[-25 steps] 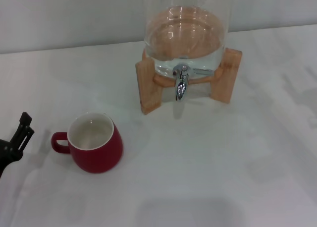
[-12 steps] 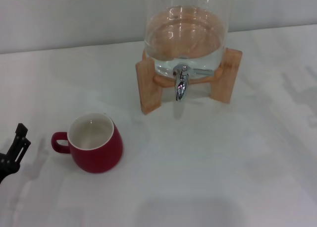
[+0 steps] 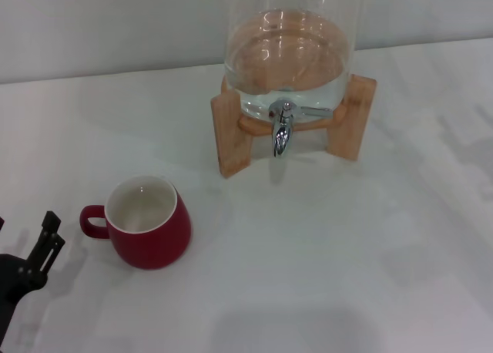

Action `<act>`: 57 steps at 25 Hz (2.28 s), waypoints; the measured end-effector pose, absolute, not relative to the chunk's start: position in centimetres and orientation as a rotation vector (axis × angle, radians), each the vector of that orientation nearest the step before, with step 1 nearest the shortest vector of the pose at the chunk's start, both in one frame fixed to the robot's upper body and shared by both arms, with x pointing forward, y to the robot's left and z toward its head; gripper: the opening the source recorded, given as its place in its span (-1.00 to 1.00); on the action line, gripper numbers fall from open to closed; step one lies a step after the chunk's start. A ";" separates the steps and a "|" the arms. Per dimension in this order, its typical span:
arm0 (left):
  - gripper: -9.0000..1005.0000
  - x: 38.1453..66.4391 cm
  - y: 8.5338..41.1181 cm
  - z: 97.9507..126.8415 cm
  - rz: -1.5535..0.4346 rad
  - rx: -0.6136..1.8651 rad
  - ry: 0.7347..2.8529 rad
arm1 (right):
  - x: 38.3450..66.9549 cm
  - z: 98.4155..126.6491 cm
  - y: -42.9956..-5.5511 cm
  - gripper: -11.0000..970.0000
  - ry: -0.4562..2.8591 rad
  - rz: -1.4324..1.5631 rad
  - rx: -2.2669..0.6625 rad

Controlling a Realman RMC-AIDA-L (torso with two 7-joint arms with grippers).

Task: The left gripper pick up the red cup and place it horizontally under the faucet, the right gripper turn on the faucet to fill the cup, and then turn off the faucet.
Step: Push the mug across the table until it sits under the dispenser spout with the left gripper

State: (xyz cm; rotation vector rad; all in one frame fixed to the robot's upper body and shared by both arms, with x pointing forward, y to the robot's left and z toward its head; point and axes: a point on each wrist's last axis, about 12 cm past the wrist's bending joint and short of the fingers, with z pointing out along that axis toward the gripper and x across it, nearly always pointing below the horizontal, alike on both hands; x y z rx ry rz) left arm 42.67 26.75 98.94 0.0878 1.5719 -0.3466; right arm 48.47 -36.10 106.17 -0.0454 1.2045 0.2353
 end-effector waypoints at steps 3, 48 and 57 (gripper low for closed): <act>0.73 42.4 26.5 98.9 -0.357 0.089 1.571 | 48.5 106.2 -36.1 0.60 1.205 0.236 -0.046; 0.73 42.2 25.4 98.3 -0.379 0.122 1.621 | 48.5 106.5 -36.0 0.59 1.183 0.241 -0.053; 0.73 42.2 25.4 98.1 -0.378 0.121 1.643 | 48.5 106.6 -36.0 0.59 1.176 0.243 -0.056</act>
